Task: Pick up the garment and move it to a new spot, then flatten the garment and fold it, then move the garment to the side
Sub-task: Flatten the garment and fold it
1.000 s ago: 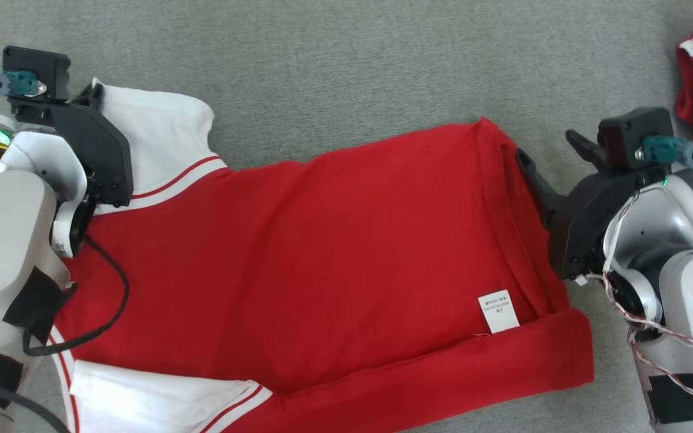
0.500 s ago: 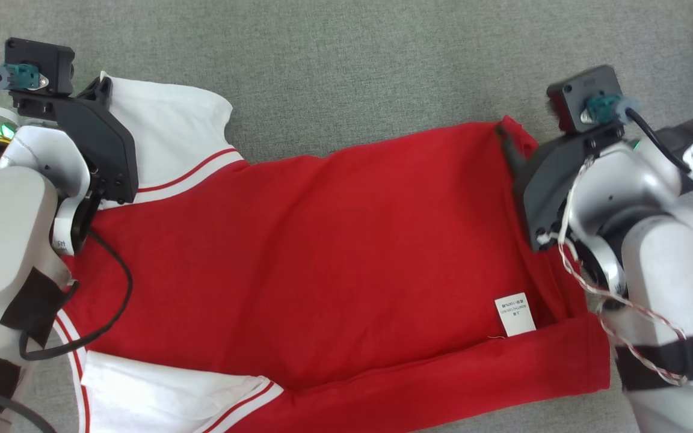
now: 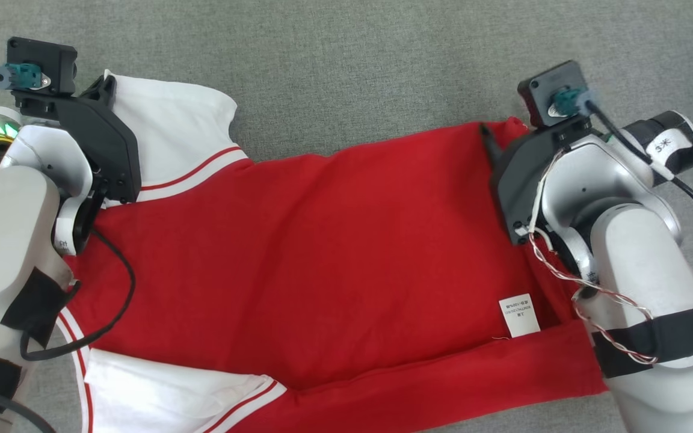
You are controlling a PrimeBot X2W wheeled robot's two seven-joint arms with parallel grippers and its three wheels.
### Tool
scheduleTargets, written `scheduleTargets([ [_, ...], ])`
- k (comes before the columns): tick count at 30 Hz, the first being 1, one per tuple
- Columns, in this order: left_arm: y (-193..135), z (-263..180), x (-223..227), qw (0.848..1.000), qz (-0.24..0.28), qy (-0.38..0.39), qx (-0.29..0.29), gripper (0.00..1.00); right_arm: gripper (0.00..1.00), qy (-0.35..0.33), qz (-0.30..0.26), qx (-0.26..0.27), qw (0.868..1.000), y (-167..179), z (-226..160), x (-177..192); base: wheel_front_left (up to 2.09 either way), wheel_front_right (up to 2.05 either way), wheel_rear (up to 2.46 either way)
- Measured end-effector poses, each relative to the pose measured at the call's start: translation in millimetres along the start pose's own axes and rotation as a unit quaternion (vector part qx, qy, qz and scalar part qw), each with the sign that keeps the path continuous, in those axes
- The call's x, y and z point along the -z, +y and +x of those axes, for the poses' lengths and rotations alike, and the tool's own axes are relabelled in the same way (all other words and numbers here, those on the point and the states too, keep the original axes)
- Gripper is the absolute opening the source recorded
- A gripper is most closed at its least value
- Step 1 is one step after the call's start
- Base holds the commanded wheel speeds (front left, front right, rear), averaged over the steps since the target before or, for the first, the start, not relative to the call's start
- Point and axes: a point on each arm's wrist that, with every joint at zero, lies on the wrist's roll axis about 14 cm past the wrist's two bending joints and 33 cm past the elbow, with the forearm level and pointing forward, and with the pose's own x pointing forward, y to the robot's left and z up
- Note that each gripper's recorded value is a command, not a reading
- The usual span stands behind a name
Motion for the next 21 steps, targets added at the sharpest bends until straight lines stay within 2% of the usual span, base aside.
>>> scheduleTargets([
  [6, 0, -1, 1, 1.0, -0.004, 0.0, 0.001, 0.0, 1.0, 0.035, -0.032, 0.033, 0.998, -20, 1, 16, 0.0, 0.0, 0.0],
  [7, 0, -1, 1, 1.0, -0.003, 0.0, 0.001, 0.0, 0.97, 0.037, -0.032, 0.034, 0.998, -21, 1, 16, 0.0, 0.0, 0.0],
  [8, 0, -1, 1, 1.0, -0.003, -0.001, 0.001, 0.0, 0.85, 0.036, -0.032, 0.035, 0.998, -22, 0, 16, 0.0, 0.0, 0.0],
  [9, 0, -1, 1, 1.0, -0.003, -0.001, 0.001, 0.0, 0.49, 0.036, -0.031, 0.036, 0.998, -22, 0, 16, 0.0, 0.0, 0.0],
  [11, -1, -1, 1, 1.0, -0.001, -0.001, 0.001, 0.0, 0.44, 0.038, -0.031, 0.038, 0.998, -23, -1, 18, 0.0, 0.0, 0.0],
  [12, -1, 0, 1, 1.0, -0.001, -0.001, 0.002, 0.0, 0.36, 0.042, -0.032, 0.038, 0.998, -24, -2, 21, 0.0, 0.0, 0.0],
  [13, -1, -1, 0, 1.0, 0.0, -0.001, 0.001, 0.0, 0.36, 0.045, -0.032, 0.037, 0.998, -23, -3, 24, 0.0, 0.0, 0.0],
  [16, -2, -1, 0, 1.0, 0.002, -0.001, 0.002, 0.0, 0.21, 0.048, -0.031, 0.037, 0.998, -25, -4, 25, 0.0, 0.0, 0.0],
  [18, -2, -1, 0, 1.0, 0.001, -0.001, 0.002, 0.0, 0.16, 0.047, -0.028, 0.038, 0.998, -26, -5, 25, 0.0, 0.0, 0.0],
  [19, -2, -1, 0, 1.0, 0.001, -0.001, 0.002, 0.0, 0.07, 0.047, -0.028, 0.037, 0.998, -26, -5, 25, 0.0, 0.0, 0.0],
  [20, -2, -1, 0, 1.0, 0.002, -0.001, 0.002, 0.0, 0.04, 0.046, -0.028, 0.037, 0.998, -26, -5, 25, 0.0, 0.0, 0.0],
  [21, -2, -1, 0, 1.0, 0.002, -0.001, 0.002, 0.0, 0.07, 0.043, -0.027, 0.038, 0.998, -26, -5, 24, 0.0, 0.0, 0.0],
])
